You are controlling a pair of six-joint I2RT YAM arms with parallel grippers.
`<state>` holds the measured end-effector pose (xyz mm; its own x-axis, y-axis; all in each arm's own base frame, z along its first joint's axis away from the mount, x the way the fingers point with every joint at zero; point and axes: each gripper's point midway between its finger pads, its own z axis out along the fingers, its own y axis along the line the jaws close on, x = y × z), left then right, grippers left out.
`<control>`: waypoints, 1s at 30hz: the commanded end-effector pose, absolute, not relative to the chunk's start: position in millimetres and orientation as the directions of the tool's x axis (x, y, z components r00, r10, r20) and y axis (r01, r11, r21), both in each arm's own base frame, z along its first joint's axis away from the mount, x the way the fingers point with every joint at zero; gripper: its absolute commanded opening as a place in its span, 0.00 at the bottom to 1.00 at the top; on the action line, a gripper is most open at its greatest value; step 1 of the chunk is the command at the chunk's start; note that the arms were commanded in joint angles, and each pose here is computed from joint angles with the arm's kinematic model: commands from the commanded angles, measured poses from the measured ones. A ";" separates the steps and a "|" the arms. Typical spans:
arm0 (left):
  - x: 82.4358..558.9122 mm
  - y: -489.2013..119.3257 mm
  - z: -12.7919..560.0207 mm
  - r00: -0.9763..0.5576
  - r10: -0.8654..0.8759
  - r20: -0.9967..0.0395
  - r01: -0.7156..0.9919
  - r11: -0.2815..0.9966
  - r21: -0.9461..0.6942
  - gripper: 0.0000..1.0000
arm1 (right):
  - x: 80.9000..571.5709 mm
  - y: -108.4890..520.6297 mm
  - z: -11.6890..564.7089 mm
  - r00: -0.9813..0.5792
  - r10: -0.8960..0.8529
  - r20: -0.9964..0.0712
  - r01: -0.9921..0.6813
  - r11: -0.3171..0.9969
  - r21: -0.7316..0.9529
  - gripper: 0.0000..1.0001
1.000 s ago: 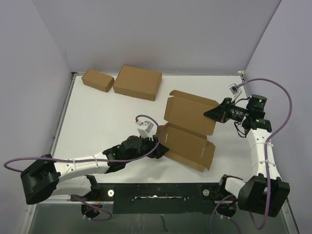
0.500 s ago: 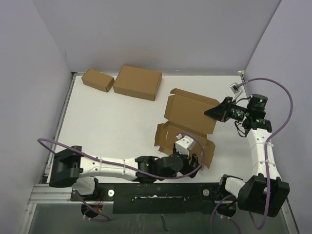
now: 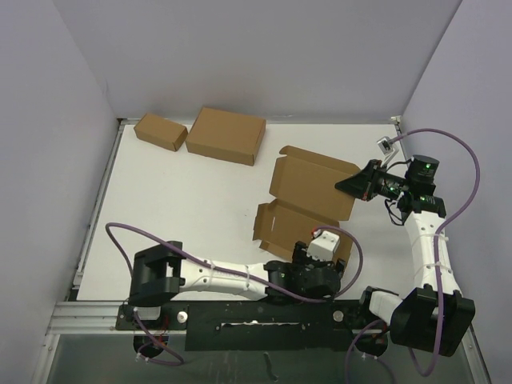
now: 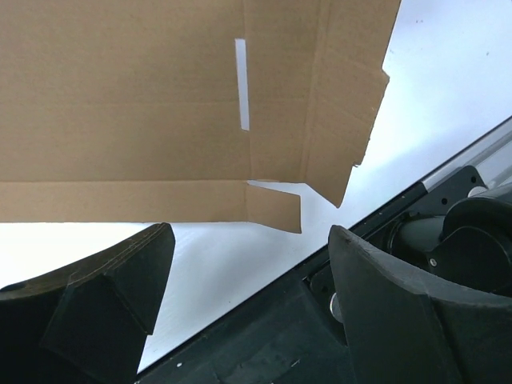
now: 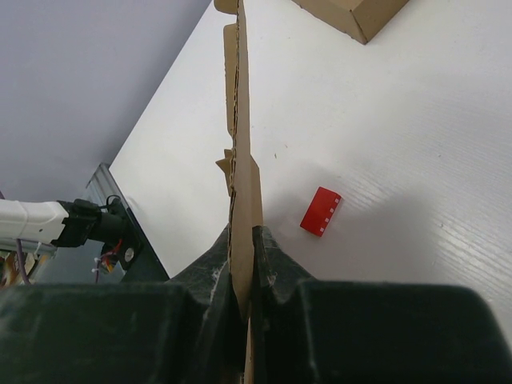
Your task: Fold the paper box
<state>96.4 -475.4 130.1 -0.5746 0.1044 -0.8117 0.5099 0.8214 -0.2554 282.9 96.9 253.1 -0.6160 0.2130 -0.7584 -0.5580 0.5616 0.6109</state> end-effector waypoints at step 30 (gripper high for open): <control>113.2 -473.8 91.8 -0.634 0.100 -0.767 0.412 0.883 -0.225 0.52 | 279.3 97.5 265.9 -0.560 0.204 -0.803 -0.605 0.561 0.565 0.00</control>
<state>104.4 -479.4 63.7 -0.6388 0.1830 -0.7473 0.4438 0.8811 -0.1636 280.6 97.4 252.3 -0.6123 0.2136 -0.7612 -0.5602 0.5622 0.6084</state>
